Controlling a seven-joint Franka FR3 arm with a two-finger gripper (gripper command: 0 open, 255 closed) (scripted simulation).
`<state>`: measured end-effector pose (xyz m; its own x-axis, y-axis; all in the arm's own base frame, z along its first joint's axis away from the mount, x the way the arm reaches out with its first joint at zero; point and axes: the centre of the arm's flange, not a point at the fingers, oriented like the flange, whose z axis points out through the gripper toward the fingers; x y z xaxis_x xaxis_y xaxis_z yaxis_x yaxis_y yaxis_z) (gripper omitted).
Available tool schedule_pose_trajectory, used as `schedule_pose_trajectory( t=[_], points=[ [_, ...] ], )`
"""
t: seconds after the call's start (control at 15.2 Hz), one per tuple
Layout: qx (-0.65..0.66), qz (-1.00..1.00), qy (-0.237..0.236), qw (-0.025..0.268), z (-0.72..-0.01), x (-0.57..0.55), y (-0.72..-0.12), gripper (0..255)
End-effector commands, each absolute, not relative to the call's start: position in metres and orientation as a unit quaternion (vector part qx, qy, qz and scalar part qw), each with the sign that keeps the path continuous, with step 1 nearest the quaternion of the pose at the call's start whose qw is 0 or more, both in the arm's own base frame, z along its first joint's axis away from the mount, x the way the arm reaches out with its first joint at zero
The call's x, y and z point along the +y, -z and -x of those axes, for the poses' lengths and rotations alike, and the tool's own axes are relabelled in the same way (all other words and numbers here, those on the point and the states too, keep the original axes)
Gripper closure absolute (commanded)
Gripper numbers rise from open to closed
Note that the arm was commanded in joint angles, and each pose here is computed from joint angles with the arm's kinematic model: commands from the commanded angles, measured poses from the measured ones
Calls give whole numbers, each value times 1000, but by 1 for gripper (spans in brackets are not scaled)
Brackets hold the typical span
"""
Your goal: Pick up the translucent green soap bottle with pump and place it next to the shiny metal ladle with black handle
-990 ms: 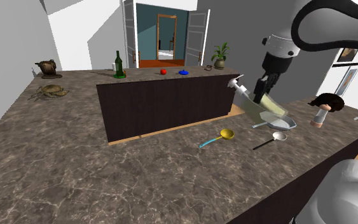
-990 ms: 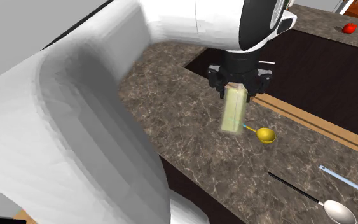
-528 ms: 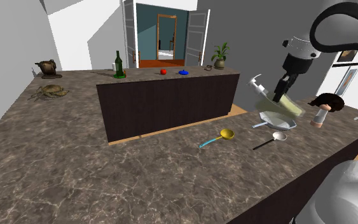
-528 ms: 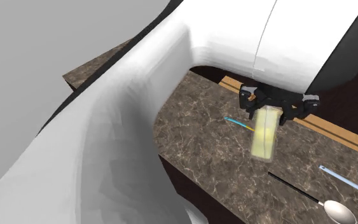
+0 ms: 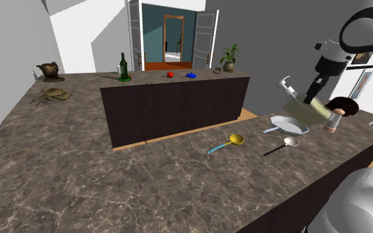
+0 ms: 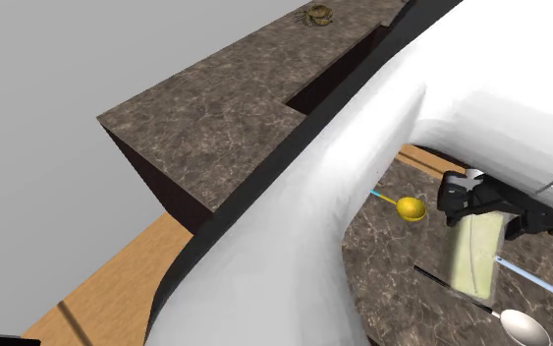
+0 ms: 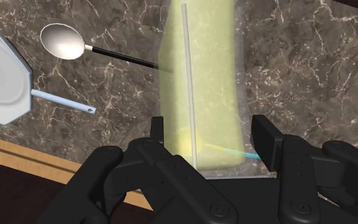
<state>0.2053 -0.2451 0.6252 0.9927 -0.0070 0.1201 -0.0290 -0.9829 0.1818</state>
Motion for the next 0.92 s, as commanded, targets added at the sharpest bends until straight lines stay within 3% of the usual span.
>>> schedule_pose_trajectory(
  t=[0.0, 0.86],
  points=[
    [-8, -994, -59, 93, -191, -270, -625, 255],
    [-8, -994, -59, 93, -116, -424, -625, 255]
  ],
)
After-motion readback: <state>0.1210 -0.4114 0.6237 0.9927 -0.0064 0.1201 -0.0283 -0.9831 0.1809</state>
